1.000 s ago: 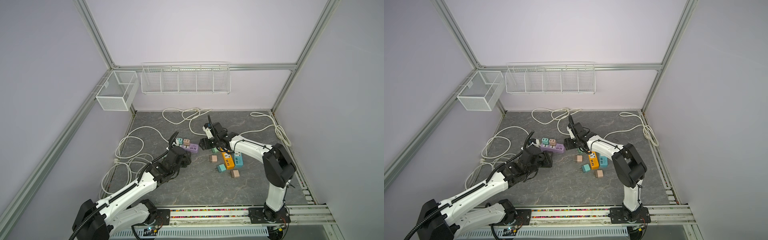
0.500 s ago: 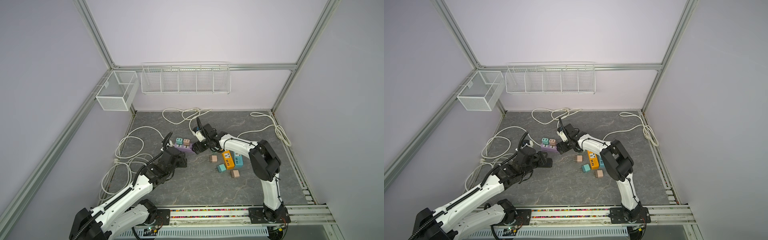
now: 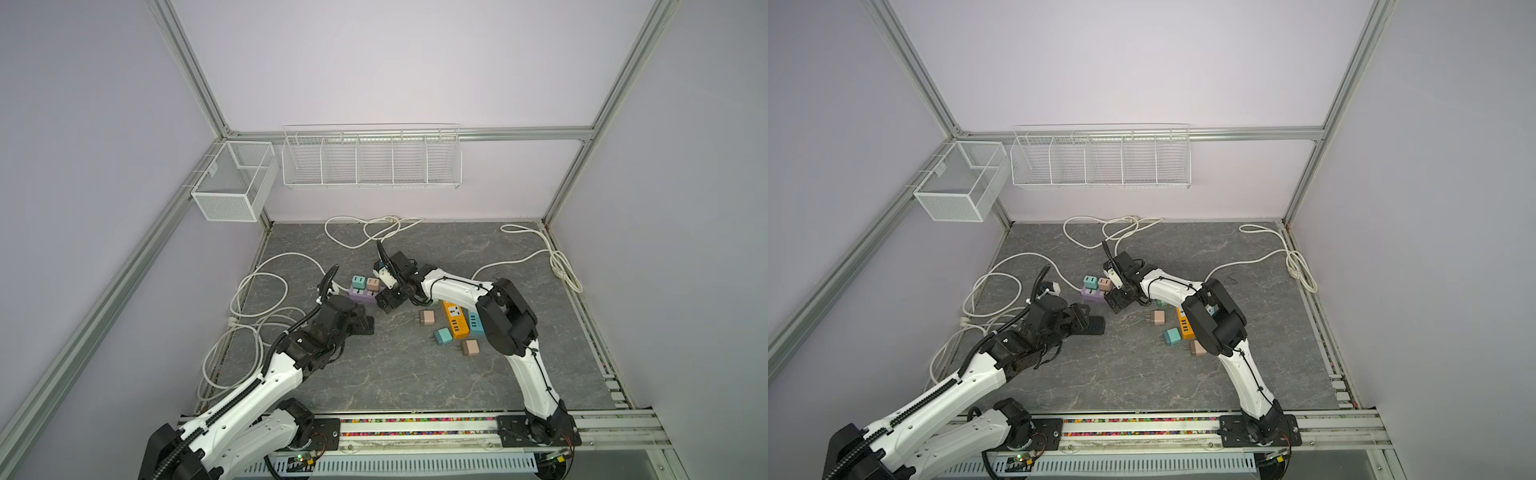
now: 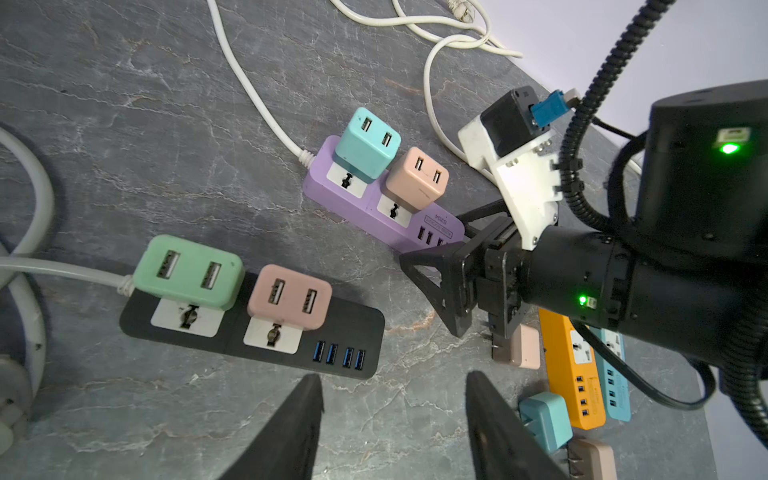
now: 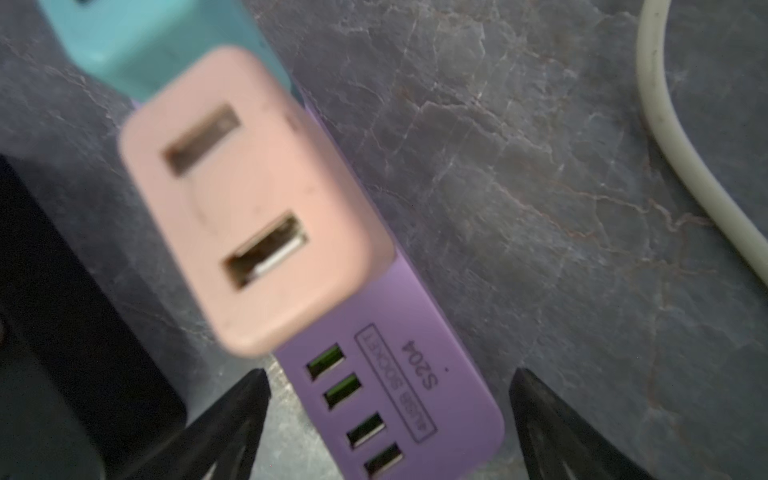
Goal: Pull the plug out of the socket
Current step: 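Move both grippers to the purple power strip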
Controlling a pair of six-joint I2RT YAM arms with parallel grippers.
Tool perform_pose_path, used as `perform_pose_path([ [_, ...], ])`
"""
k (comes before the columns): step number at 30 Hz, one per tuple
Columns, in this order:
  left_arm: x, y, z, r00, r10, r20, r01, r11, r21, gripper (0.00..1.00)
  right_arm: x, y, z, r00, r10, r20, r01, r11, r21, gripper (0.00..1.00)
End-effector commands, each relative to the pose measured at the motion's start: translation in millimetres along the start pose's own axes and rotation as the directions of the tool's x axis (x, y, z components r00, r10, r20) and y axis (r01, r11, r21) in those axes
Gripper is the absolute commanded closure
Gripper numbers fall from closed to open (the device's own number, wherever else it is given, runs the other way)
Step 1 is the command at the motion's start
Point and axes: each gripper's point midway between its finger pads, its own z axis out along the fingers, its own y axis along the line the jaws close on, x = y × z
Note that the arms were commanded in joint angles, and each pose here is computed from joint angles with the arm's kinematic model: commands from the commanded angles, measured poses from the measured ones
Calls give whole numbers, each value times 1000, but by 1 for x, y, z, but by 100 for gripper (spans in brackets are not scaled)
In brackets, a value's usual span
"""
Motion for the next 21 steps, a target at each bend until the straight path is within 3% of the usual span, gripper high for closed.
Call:
perform_pose_path([
  [1, 2, 10, -2, 1000, -11, -1, 11, 1000, -25, 43, 5, 1, 8, 998, -49, -42, 49, 999, 9, 9],
  [10, 2, 13, -2, 1000, -19, -2, 18, 999, -31, 43, 3, 10, 16, 993, -100, -60, 98, 995, -26, 14],
  [21, 3, 12, -1, 1000, -28, -6, 28, 999, -21, 42, 6, 14, 8, 993, -107, -60, 105, 994, -29, 30],
])
